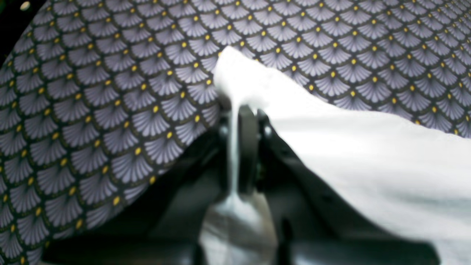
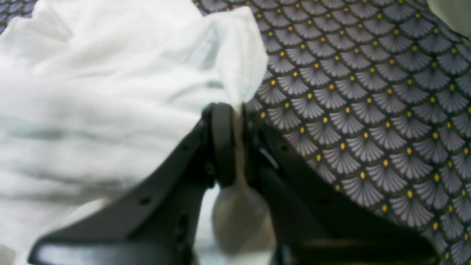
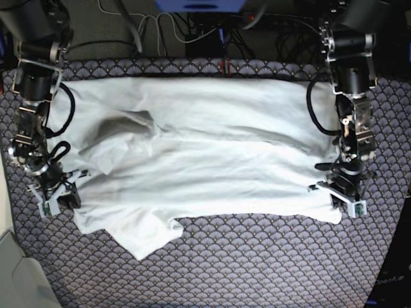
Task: Fold the T-shirt properly
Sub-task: 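Lift the hem side and fold it toward the shoulders with both grippers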
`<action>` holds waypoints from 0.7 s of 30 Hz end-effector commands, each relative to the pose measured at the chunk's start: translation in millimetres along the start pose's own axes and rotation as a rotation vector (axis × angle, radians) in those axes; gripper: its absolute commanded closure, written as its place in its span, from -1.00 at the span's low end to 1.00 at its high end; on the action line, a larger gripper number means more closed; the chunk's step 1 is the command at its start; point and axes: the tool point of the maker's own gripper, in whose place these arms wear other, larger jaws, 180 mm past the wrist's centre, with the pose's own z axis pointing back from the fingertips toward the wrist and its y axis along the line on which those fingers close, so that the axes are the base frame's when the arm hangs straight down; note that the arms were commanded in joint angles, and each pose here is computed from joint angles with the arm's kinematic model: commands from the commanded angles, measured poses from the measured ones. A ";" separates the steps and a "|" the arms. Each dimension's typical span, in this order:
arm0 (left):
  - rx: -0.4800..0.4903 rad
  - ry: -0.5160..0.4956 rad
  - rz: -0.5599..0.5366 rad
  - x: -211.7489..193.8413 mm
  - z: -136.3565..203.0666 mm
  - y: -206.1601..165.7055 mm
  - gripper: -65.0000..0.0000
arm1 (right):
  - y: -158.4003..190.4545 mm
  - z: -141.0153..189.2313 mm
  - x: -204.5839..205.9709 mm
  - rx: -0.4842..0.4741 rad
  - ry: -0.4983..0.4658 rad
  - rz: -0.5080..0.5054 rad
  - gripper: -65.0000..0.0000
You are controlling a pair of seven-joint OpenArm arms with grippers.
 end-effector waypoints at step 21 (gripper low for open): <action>-0.021 -0.078 -0.034 34.3 25.5 -12.6 0.99 | -20.4 41.5 10.8 -0.071 -0.081 0.055 0.93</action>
